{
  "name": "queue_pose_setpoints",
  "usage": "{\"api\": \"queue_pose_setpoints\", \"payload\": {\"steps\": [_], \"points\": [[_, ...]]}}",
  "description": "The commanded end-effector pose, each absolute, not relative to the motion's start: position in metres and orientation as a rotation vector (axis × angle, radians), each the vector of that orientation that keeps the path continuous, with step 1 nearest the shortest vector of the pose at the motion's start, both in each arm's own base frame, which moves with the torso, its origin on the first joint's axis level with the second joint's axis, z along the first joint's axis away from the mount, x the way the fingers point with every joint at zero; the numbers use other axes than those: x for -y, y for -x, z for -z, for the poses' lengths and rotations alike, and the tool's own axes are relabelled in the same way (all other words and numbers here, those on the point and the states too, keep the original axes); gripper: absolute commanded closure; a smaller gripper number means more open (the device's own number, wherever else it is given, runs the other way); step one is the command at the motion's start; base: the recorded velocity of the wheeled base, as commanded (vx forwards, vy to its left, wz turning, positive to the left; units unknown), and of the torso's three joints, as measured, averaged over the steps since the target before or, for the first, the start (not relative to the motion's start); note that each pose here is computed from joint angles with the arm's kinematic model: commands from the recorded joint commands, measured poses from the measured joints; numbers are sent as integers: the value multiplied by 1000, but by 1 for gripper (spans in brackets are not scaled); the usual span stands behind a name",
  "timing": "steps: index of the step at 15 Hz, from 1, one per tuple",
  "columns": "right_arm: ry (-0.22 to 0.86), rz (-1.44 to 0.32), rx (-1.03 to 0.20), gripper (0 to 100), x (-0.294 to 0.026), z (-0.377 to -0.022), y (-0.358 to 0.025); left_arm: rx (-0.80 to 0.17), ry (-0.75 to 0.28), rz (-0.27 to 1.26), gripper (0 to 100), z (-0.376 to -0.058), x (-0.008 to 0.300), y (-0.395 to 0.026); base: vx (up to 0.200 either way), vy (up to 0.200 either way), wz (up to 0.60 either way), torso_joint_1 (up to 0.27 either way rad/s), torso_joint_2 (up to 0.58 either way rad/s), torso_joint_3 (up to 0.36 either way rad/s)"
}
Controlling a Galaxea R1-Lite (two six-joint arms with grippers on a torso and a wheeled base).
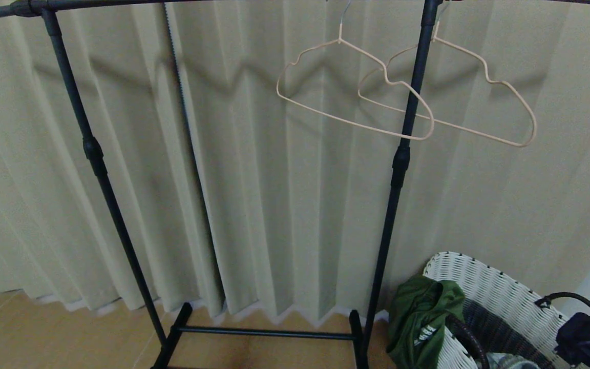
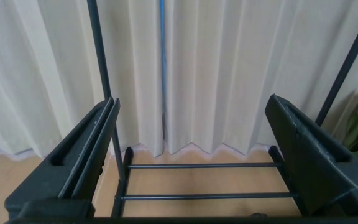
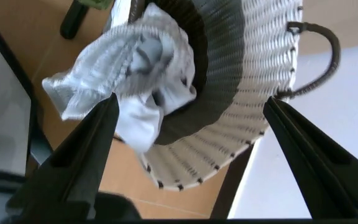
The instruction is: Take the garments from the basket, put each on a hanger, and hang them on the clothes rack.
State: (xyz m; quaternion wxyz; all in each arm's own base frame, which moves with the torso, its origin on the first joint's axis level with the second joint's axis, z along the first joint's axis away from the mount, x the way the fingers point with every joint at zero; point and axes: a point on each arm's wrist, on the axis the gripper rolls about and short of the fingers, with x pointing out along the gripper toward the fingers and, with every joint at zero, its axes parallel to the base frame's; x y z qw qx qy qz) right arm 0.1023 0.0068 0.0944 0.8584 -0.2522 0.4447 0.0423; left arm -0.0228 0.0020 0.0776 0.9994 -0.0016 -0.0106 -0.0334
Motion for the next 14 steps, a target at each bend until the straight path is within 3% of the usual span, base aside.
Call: {"api": "queue_pose_setpoints", "payload": {"steps": [1,4,14], "points": [[556,-116,-1033,0,-10,-77,-132,21,3,66,0,-78,-2,23,0,0,0,0,0,0],[595,-95,-1110,0,-4,-63,-152,21,-22,66,0,-78,-2,23,0,0,0,0,0,0],[614,-32,-1036,0,12,-51,-176,22,-27,66,0,-78,-2,23,0,0,0,0,0,0]]}}
